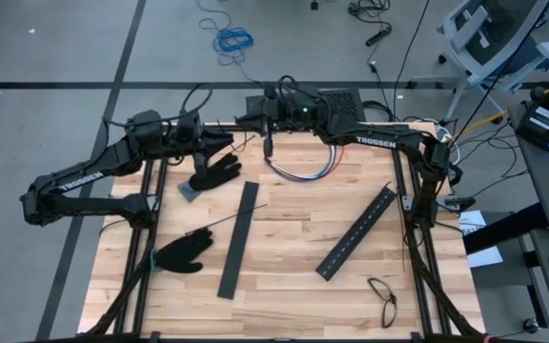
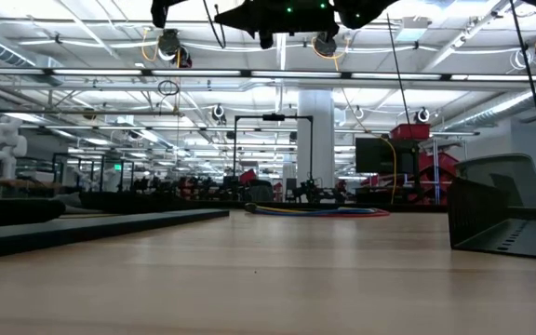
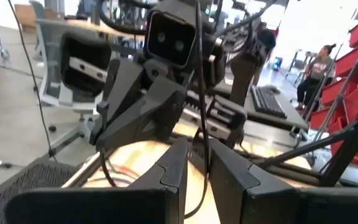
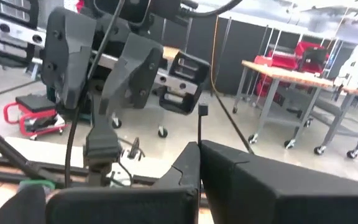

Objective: Ziptie cables

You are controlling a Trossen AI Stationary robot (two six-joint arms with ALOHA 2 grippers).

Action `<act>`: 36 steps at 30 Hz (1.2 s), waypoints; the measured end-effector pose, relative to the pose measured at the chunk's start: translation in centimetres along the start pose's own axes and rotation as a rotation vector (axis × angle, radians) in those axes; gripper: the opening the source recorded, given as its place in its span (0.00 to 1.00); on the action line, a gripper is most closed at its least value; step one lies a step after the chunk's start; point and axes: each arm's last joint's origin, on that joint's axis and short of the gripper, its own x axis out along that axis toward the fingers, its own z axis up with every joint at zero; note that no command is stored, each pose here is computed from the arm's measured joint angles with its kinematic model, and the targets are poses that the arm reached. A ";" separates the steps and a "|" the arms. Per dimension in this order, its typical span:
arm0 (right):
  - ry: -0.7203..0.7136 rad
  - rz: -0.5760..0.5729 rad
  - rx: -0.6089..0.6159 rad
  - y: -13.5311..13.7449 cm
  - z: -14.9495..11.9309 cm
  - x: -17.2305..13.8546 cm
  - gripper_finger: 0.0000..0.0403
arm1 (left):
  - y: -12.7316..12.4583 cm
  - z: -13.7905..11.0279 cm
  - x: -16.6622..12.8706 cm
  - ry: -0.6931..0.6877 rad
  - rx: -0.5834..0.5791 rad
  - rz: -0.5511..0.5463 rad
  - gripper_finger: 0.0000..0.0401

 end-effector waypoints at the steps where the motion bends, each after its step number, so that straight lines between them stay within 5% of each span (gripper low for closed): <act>1: 0.011 0.002 0.004 0.0 -0.1 0.0 0.00 | 0.0 0.0 0.0 -0.002 0.001 0.006 0.15; 24: 0.062 0.005 -0.026 -0.1 -0.6 -0.1 0.00 | 0.1 0.0 0.1 -0.009 0.019 0.035 0.15; 30: -0.011 -0.008 0.023 -0.3 0.1 -0.1 0.00 | 0.3 0.0 0.1 -0.004 0.090 0.099 0.02; 36: -0.138 -0.017 0.131 -0.4 1.3 -0.2 0.00 | 0.6 -0.4 0.4 0.023 0.120 0.149 0.00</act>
